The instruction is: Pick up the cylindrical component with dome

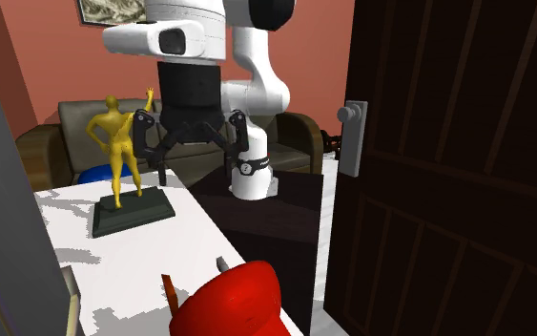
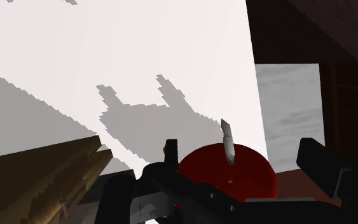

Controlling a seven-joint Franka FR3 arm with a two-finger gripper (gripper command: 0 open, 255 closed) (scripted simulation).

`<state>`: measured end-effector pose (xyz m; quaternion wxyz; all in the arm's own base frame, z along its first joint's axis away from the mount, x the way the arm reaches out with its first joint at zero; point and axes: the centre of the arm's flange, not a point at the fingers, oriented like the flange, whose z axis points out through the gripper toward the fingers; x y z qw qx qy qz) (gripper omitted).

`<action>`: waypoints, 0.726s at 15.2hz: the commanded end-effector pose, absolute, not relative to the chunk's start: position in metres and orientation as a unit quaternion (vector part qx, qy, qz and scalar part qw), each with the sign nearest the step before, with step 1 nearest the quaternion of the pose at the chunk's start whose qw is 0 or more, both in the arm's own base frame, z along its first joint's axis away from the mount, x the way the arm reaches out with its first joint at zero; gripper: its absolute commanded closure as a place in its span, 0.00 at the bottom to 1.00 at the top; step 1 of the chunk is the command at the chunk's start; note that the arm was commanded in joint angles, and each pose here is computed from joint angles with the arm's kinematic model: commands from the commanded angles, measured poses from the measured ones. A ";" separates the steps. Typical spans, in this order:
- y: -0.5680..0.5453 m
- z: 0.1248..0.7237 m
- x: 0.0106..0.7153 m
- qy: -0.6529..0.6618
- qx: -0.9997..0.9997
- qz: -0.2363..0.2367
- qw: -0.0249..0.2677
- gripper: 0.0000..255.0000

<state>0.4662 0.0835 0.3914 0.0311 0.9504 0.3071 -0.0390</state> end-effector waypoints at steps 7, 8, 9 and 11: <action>0.137 0.298 0.501 0.396 0.915 -0.070 0.038 0.00; 0.144 0.286 0.504 0.406 0.910 -0.074 0.039 0.00; 0.151 0.274 0.508 0.417 0.905 -0.078 0.040 0.00; 0.155 0.263 0.509 0.423 0.902 -0.080 0.040 0.00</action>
